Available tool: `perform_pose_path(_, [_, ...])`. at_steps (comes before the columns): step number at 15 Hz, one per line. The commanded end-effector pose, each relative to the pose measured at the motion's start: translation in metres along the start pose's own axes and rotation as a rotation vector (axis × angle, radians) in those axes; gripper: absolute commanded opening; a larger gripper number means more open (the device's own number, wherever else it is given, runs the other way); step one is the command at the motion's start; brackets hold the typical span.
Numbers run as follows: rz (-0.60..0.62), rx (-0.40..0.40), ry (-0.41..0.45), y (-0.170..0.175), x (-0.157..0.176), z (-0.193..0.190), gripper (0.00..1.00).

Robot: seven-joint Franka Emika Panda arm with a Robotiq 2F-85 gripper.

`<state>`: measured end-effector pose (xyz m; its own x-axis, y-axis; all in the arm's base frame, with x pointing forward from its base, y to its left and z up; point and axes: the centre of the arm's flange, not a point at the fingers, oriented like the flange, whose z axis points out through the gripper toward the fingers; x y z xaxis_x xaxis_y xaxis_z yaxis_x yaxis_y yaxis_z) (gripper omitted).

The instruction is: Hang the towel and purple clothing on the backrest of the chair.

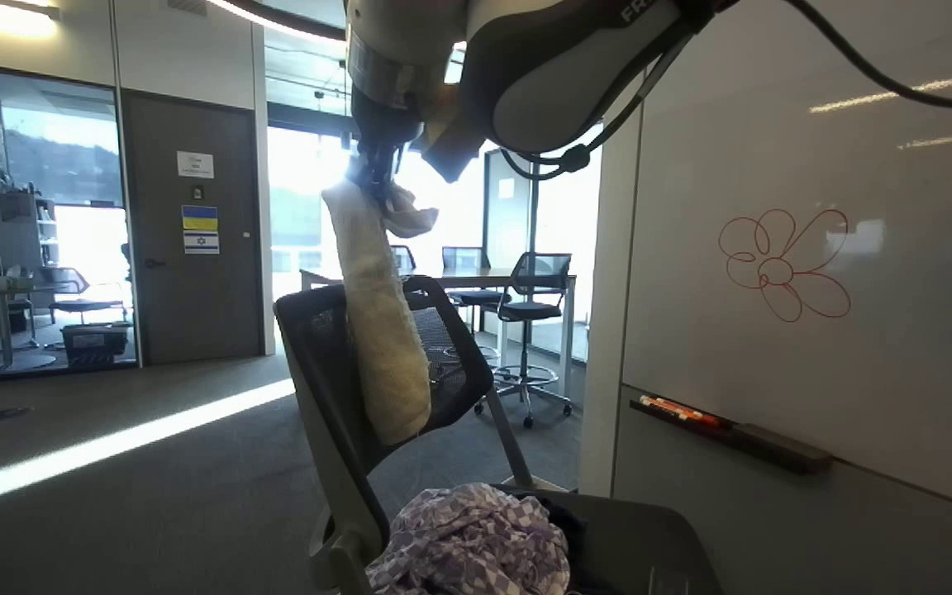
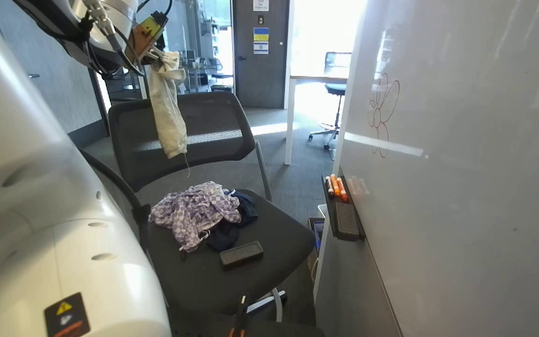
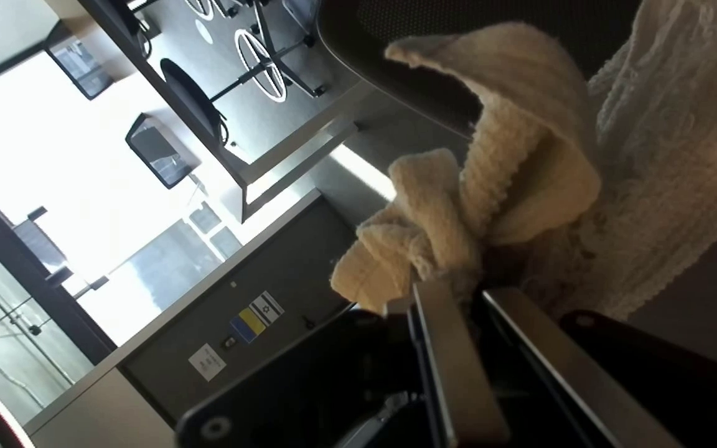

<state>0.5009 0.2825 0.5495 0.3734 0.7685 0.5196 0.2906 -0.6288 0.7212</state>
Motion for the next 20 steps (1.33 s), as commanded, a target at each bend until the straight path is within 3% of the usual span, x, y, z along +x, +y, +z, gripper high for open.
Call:
perform_pose_path(1, [0.006, 0.000, 0.036, 0.013, 0.008, -0.003, 0.07])
perform_pose_path(3, [0.024, 0.002, 0.041, 0.013, 0.009, -0.004, 0.08])
perform_pose_path(4, [0.022, 0.011, 0.044, 0.013, 0.008, -0.004, 0.35])
perform_pose_path(5, [0.028, 0.019, 0.041, 0.013, 0.009, -0.004, 0.10])
perform_pose_path(9, [0.061, 0.053, 0.080, 0.010, 0.011, -0.004, 0.06])
perform_pose_path(14, [0.109, 0.079, 0.110, 0.009, 0.012, -0.004, 0.09])
perform_pose_path(15, [0.110, 0.085, 0.114, 0.008, 0.012, -0.004, 0.35])
perform_pose_path(16, [0.126, 0.093, 0.110, 0.008, 0.012, -0.004, 0.36])
perform_pose_path(19, [0.191, 0.134, 0.083, 0.008, 0.011, -0.005, 0.57])
perform_pose_path(20, [0.210, 0.144, 0.067, -0.023, 0.078, -0.010, 0.64])
